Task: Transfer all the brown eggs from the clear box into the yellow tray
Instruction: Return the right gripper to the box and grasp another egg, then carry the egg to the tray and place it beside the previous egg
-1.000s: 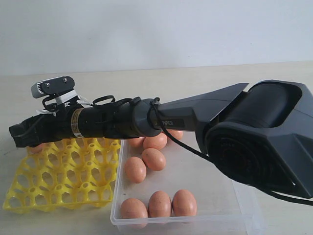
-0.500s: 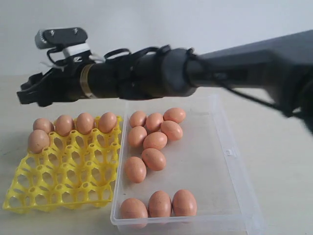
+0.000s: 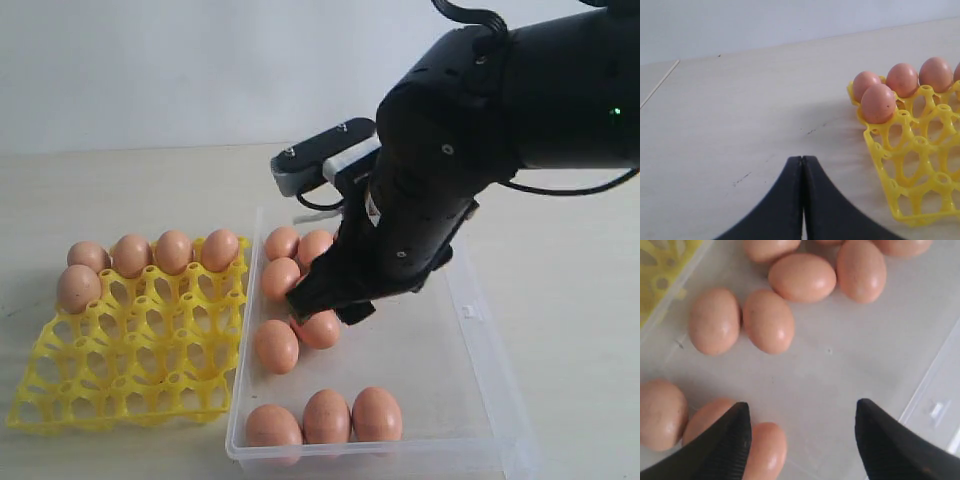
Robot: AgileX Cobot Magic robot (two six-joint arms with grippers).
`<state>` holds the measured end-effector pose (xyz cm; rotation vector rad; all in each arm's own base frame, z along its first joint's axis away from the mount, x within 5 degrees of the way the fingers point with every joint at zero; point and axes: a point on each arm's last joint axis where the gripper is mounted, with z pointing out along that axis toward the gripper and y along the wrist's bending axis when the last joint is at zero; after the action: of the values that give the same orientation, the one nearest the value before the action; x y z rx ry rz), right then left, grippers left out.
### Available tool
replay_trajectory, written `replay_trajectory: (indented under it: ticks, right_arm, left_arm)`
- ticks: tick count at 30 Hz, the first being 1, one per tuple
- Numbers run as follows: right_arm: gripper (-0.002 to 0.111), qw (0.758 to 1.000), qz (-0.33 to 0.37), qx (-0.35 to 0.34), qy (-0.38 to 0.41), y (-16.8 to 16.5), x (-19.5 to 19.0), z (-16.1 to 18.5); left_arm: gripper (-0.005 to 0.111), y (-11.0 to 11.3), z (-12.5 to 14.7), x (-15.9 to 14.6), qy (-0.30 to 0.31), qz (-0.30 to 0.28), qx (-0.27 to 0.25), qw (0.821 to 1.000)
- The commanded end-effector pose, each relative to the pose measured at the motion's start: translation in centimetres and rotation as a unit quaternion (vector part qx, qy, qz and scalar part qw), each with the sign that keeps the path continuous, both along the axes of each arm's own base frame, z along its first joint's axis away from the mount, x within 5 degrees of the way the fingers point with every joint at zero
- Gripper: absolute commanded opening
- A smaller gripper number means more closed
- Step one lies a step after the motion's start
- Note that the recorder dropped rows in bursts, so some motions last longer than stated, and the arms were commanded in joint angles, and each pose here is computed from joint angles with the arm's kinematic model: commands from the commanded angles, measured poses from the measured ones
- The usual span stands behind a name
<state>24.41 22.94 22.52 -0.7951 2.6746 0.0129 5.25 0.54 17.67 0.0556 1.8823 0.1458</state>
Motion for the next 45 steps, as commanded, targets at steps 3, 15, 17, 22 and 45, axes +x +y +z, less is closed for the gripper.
replay_trajectory:
  ticks: [3, 15, 17, 22, 45]
  right_arm:
    - [0.059, 0.997, -0.064, 0.011, 0.045, -1.4, -1.5, -2.4]
    - [0.059, 0.989, -0.092, 0.082, 0.085, -0.7, -2.5, -5.6]
    - [0.059, 0.990, -0.085, 0.071, 0.082, -0.7, -2.3, -6.1]
    - [0.059, 0.990, -0.100, 0.053, 0.085, -0.8, -2.0, -7.2]
    - [0.000, 0.990, -0.006, 0.139, -0.021, 0.6, -0.9, -4.6]
  left_arm:
    - [0.000, -0.1, 0.2, 0.0, -0.010, -0.004, -0.003, 1.000]
    - [0.000, -0.1, 0.2, 0.0, -0.010, -0.004, -0.003, 1.000]
    - [0.000, -0.1, 0.2, 0.0, -0.010, -0.004, -0.003, 1.000]
    - [0.000, -0.1, 0.2, 0.0, -0.010, -0.004, -0.003, 1.000]
    - [0.000, -0.1, 0.2, 0.0, -0.010, -0.004, -0.003, 1.000]
